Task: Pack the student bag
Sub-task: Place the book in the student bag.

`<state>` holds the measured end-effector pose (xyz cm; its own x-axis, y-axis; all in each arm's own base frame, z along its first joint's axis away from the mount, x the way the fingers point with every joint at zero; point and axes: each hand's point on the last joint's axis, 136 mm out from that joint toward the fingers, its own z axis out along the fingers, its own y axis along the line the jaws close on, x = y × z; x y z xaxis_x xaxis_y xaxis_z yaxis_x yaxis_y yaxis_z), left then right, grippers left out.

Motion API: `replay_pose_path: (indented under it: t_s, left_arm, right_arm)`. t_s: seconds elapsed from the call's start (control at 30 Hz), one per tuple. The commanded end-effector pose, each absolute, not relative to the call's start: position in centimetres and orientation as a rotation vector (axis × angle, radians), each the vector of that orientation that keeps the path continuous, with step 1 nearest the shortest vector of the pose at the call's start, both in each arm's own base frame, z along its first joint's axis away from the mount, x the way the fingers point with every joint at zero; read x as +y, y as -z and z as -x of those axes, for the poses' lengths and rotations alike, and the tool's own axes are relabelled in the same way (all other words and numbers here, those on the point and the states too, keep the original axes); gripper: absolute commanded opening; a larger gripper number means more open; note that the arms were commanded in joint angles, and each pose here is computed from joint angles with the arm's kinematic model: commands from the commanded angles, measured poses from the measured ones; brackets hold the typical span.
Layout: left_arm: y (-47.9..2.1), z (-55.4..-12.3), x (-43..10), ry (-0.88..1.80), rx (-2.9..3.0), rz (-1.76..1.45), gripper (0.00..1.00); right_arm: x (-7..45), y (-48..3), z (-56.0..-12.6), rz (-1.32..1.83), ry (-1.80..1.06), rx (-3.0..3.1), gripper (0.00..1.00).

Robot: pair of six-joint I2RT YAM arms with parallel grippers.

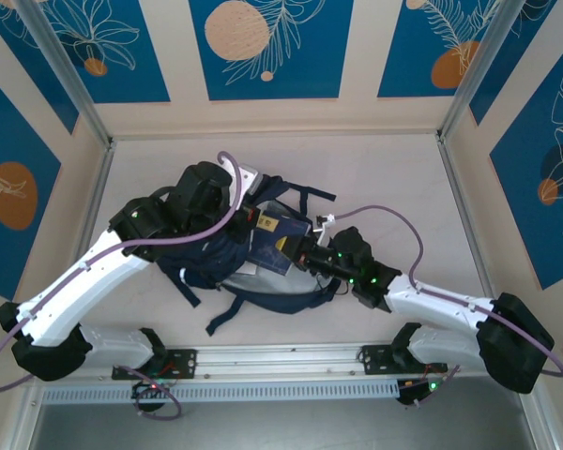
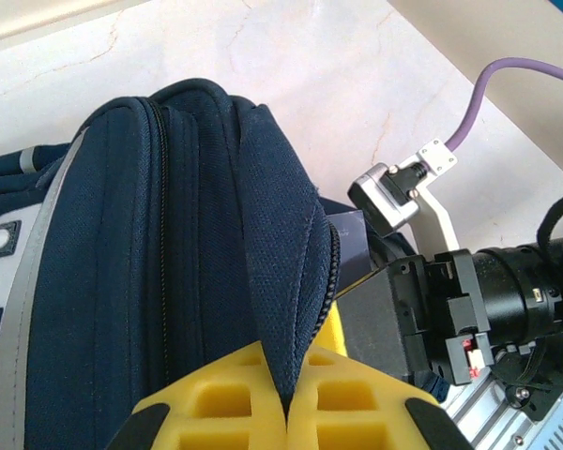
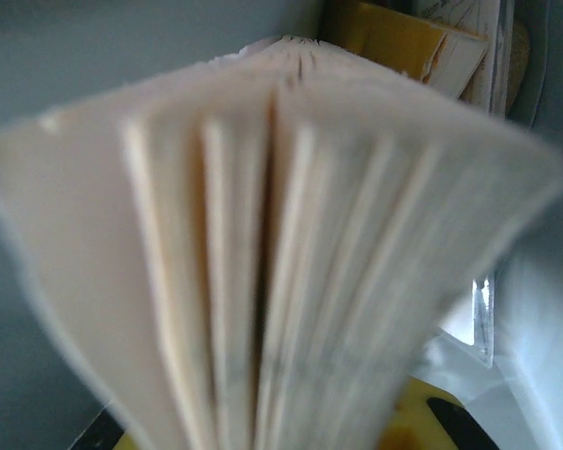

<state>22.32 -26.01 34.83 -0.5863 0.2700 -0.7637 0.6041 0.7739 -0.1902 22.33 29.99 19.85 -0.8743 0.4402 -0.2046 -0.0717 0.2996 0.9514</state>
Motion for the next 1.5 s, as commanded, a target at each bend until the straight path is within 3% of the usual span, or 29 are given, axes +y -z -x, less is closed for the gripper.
replay_pose_path:
  t_s: [0.0, 0.37, 1.0, 1.3, 1.47]
  left_arm:
    - [-41.6, -21.7, -26.0, 0.725, 2.008, -0.595, 0.0]
    - [-42.4, -20.9, -27.2, 0.819, 1.987, -0.628, 0.01]
    - [-42.5, -21.4, -29.0, 0.851, 1.988, -0.671, 0.06]
    - [-40.9, -21.7, -30.3, 0.888, 2.046, -0.682, 0.06]
    - [-40.2, -22.0, -30.3, 0.872, 2.061, -0.672, 0.06]
  right_arm:
    - [30.5, -21.3, -23.7, -0.38, -1.606, 2.077, 0.0]
    - [32.4, -15.1, -25.8, -0.544, -1.492, 2.232, 0.0]
    - [42.9, -15.0, -32.3, -0.54, -1.562, 2.094, 0.04]
    - [48.7, -13.9, -33.9, -0.367, -1.547, 2.211, 0.26]
    - [48.2, -14.6, -33.3, -0.296, -1.534, 2.224, 0.51]
